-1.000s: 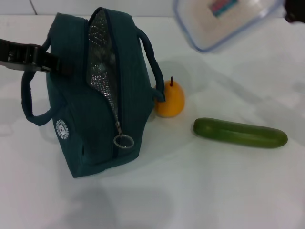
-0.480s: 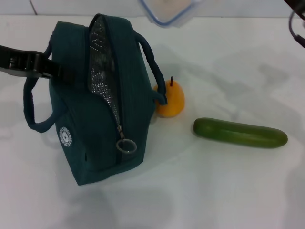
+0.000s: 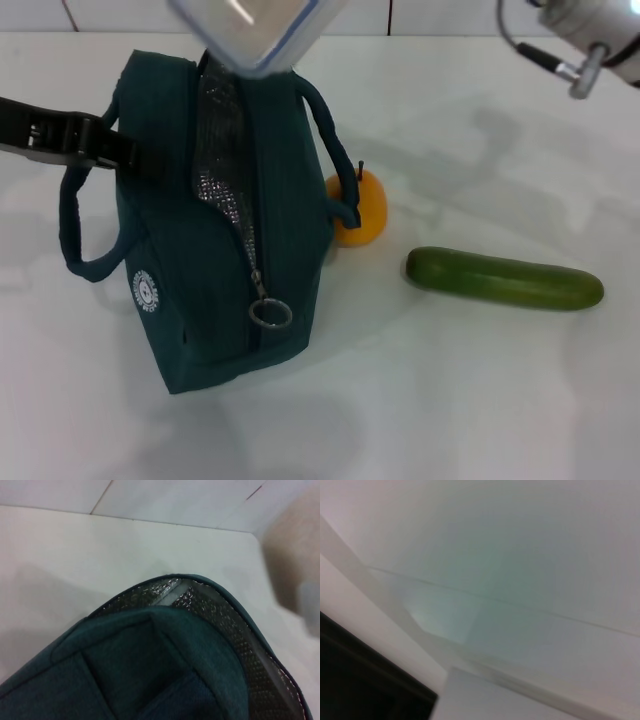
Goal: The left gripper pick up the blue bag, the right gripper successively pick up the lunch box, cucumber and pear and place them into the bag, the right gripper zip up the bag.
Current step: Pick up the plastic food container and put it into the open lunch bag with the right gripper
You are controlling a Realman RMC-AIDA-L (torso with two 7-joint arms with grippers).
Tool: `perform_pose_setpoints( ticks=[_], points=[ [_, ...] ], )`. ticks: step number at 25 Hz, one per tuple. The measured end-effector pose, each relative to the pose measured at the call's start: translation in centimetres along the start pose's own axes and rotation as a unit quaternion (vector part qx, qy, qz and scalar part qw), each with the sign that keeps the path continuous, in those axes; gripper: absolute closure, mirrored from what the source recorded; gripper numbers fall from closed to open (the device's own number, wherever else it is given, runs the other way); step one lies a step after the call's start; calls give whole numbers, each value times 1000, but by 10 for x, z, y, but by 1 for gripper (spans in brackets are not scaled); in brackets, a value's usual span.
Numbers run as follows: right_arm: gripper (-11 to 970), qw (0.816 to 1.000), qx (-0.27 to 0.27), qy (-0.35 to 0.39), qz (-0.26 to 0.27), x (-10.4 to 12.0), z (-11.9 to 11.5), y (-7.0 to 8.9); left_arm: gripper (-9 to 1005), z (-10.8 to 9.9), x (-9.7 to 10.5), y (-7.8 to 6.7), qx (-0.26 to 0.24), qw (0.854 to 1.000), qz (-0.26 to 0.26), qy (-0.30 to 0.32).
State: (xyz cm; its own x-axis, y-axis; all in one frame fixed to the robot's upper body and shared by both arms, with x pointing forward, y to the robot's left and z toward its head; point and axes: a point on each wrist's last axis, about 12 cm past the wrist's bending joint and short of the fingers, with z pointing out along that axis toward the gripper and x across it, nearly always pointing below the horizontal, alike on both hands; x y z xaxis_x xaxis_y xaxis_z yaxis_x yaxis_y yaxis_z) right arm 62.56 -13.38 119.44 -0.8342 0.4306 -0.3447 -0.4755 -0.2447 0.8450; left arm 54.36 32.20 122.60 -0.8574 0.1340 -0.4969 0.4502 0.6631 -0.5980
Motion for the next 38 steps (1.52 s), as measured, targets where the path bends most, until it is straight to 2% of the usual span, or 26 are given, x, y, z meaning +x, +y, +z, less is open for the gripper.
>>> perform_pose_setpoints(
  ticks=[7, 14, 20, 31, 38],
  points=[
    [819, 998, 47, 29, -10, 5, 9, -11, 953, 2, -3, -2, 4, 1000, 9, 0],
    [814, 997, 62, 45, -26, 7, 16, -14, 953, 2, -4, -4, 9, 1000, 14, -3],
    [810, 993, 101, 57, -31, 12, 12, -24, 952, 1, -5, -3, 9, 1000, 15, -7],
    [803, 989, 125, 70, -40, 15, 15, -30, 952, 1, -6, -4, 12, 1000, 22, -10],
    [799, 987, 122, 98, -49, 20, 31, -28, 952, 5, -6, -2, 50, 998, 26, -17]
  ],
)
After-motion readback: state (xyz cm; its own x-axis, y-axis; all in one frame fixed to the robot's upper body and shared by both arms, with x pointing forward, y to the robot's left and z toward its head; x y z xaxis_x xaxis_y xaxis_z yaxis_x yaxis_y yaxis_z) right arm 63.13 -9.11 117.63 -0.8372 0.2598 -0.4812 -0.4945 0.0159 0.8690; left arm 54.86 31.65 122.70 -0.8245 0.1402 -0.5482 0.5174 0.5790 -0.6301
